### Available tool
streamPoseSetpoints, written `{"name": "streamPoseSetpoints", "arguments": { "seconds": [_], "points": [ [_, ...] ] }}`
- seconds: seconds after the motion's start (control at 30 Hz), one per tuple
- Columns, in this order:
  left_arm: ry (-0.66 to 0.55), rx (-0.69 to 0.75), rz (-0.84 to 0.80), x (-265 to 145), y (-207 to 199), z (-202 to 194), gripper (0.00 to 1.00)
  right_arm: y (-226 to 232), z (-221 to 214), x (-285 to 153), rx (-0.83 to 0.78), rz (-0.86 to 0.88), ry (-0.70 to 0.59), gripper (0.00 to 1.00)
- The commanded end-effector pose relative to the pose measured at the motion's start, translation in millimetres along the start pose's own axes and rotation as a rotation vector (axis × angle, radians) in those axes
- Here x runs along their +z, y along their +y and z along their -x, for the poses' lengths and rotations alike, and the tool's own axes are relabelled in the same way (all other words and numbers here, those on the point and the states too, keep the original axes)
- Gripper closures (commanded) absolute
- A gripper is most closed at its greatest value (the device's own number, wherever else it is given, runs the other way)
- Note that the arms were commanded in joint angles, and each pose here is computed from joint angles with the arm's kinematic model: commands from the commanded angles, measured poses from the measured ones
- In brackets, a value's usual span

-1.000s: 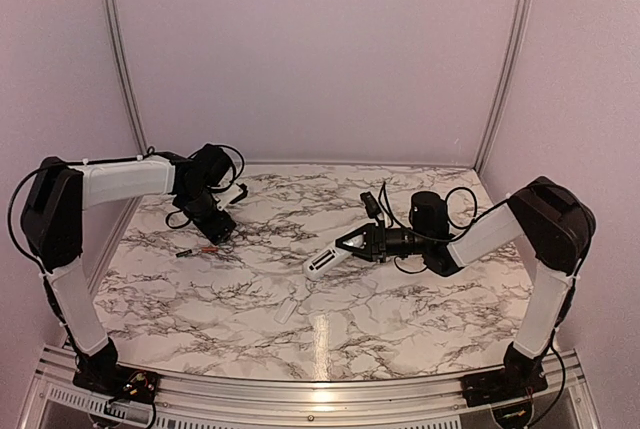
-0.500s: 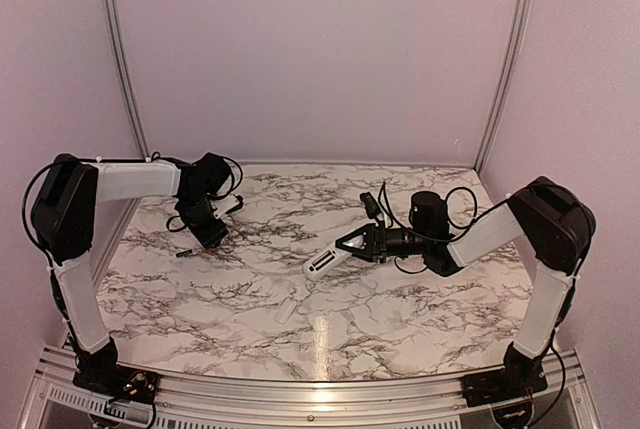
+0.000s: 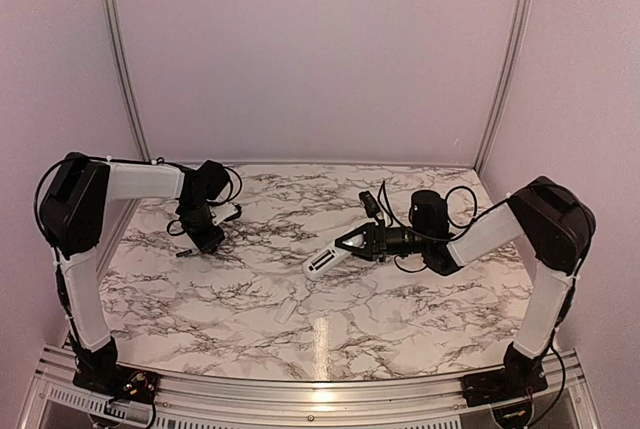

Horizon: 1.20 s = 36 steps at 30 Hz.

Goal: Load the batteries into the remote control
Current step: Pick up the battery from the center of the board.

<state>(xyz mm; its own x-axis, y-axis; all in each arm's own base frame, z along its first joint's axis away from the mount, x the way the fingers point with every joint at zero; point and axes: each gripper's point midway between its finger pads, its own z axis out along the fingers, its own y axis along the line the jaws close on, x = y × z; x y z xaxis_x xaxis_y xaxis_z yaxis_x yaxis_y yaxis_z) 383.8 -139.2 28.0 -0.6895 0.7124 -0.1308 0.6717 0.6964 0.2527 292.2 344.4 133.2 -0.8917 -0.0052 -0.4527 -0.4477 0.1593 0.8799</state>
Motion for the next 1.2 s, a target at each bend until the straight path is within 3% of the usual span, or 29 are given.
{"name": "streamPoseSetpoints", "arguments": {
  "seconds": [0.0, 0.23, 0.53, 0.7, 0.83, 1.0, 1.17],
  "points": [
    [0.013, 0.001, -0.041, 10, -2, -2, 0.50, 11, 12, 5, -0.038, 0.041, -0.008, 1.00],
    [0.019, -0.006, -0.153, 20, -20, 0, 0.62, 10, 12, 6, -0.037, 0.048, -0.008, 1.00],
    [0.064, -0.061, -0.294, 32, -45, 1, 0.92, 11, 13, 5, -0.036, 0.042, -0.013, 1.00],
    [0.021, -0.074, -0.303, 19, -53, 17, 1.00, 11, 13, 3, -0.040, 0.020, -0.016, 1.00],
    [-0.139, -0.099, -0.289, -23, -45, 55, 1.00, 11, 12, 0, -0.044, -0.016, -0.022, 1.00],
    [-0.501, -0.063, -0.305, -123, -63, 100, 1.00, 15, 9, -3, -0.052, -0.056, -0.032, 1.00],
    [-0.808, -0.116, -0.342, -202, -94, 114, 1.00, 23, 3, -2, -0.066, -0.082, -0.034, 1.00]
  ]
}}
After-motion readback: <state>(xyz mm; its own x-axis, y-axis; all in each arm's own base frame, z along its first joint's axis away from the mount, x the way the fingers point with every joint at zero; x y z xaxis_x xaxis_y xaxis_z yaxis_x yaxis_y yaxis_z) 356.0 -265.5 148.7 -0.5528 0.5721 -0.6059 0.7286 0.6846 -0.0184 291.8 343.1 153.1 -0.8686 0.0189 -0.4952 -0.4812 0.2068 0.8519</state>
